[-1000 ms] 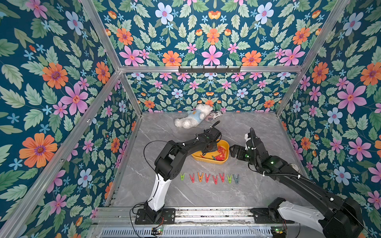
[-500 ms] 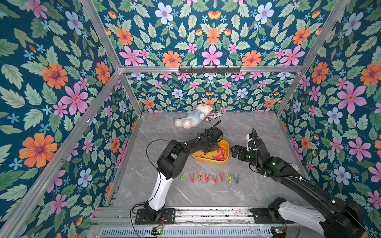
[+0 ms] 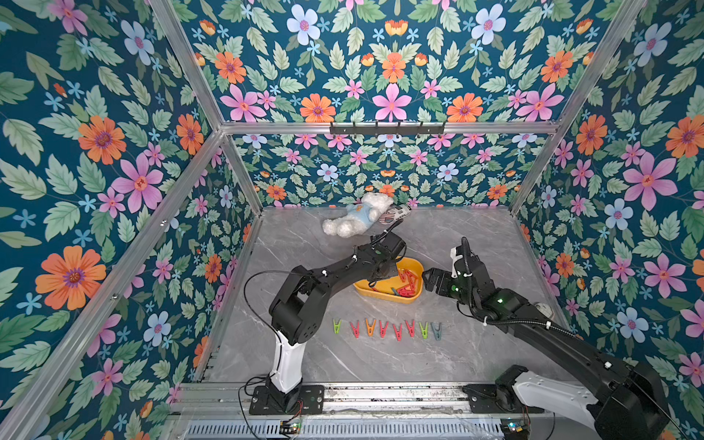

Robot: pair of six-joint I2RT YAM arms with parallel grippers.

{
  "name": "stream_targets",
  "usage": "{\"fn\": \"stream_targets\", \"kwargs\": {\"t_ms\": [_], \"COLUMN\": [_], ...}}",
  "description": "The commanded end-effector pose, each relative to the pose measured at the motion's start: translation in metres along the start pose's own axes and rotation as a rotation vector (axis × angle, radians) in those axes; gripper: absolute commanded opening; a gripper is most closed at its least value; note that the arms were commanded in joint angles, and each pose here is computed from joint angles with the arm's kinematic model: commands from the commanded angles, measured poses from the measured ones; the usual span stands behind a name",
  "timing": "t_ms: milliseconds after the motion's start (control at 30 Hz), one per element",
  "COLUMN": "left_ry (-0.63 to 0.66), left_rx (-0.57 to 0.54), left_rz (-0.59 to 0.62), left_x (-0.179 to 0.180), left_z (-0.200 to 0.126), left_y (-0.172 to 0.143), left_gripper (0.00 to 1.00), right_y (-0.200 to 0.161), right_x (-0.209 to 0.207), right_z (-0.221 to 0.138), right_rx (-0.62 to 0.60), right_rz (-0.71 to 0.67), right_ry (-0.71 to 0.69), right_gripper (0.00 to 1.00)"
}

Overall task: Take the clothespins out of the storage box
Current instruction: Pick up the clothespin from the storage box, then place the clothespin at the center of the board.

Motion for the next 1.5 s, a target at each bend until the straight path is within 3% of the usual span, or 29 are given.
{"fn": "stream_targets", "kwargs": {"t_ms": [0, 333, 633, 1133, 1467], "left_ry": [0.062, 0.166, 0.251, 0.32, 0.275], "left_rx": [-0.02, -0.064, -0.022, 0.138, 0.206], "left_rz": [-0.004, -0.022, -0.05, -0.106, -0.089], "left_x": [0.019, 0.078, 0.136, 0.185, 0.188], "left_z": [-0.016, -0.061, -0.08, -0.067, -0.052], "left_y": [-0.003, -0.024, -0.073, -0.164, -0.195], "left_gripper": [0.06, 0.05, 0.04, 0.06, 0.07], "right_y": [0.003, -0.015, -0.027, -0.034, -0.034], "right_x": [0.023, 0.064, 0.092, 0.094, 0.093], "right_z": [0.006, 0.037, 0.059, 0.068, 0.067], "right_rx": [0.007, 0.073, 0.121, 0.157, 0.158], "right_rz": [-0.007, -0.066, -0.094, -0.104, -0.101], "right_ry": [0.097, 0.152, 0.194, 0.184, 0.176], "right_gripper": [0.99, 0.99, 0.99, 0.99, 0.99]}}
Point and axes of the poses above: each gripper's point midway between its finger pads, its own z axis out along the fingers, its own x axis along the line the jaws close on, y = z × x, the point moved 2 cm from there along -z, back along the fingers, and after that the axes turned 13 degrees about z, right-handed, at the moved point
